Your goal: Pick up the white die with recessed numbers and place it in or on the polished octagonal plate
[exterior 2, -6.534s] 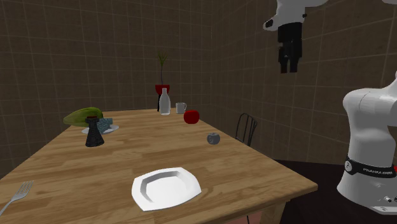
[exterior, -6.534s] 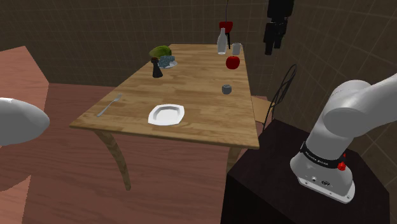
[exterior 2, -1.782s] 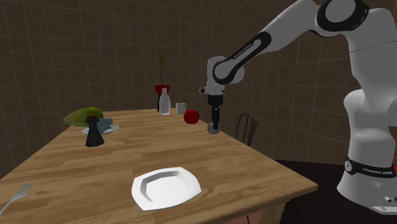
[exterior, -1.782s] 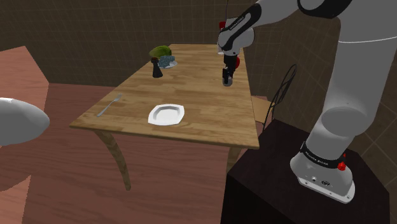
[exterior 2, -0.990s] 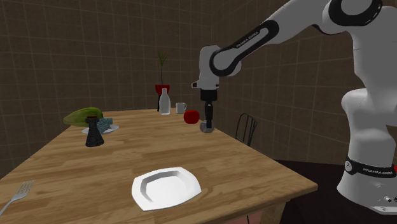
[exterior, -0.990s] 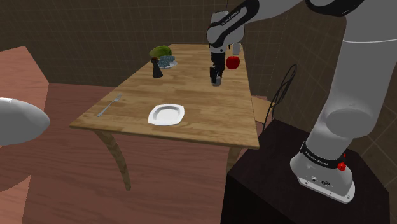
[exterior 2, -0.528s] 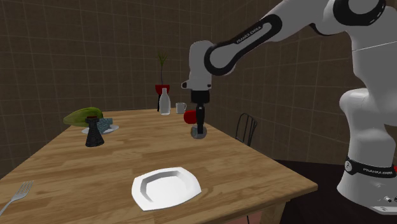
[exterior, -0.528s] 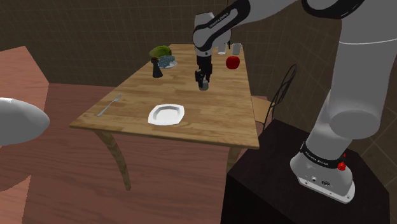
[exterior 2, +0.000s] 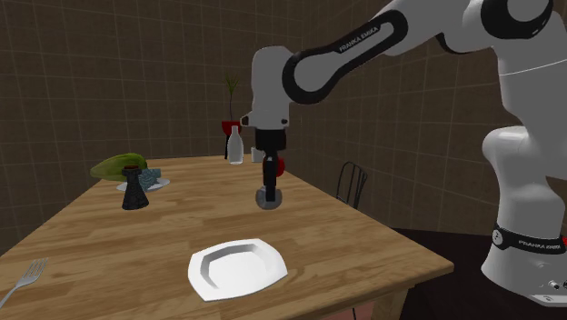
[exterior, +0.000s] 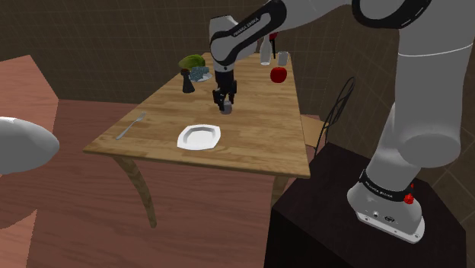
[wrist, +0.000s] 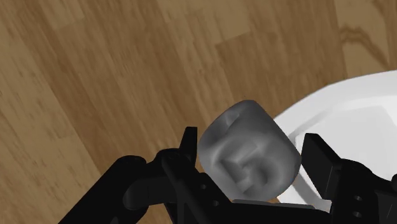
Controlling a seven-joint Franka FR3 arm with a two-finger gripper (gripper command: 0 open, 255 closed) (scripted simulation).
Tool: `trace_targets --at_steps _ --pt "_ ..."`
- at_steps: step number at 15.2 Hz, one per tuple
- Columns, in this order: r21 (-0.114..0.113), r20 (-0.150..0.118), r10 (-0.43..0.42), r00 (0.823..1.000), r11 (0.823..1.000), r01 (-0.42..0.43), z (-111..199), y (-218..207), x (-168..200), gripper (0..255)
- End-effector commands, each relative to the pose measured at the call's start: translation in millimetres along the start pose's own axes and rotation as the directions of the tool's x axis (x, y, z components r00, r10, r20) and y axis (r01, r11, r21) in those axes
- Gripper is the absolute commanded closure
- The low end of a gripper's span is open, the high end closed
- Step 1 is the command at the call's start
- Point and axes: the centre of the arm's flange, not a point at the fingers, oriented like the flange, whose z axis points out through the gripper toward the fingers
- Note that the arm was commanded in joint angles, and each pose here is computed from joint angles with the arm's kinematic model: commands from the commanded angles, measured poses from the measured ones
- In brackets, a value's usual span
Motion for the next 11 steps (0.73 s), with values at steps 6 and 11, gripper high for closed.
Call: trace_targets --at_steps 6,11 --pt "0.000 0.000 0.001 1.000 1.000 -0.001 0 -87 37 255" --pt "0.000 0.000 0.001 1.000 1.000 -0.001 5 -133 57 255"
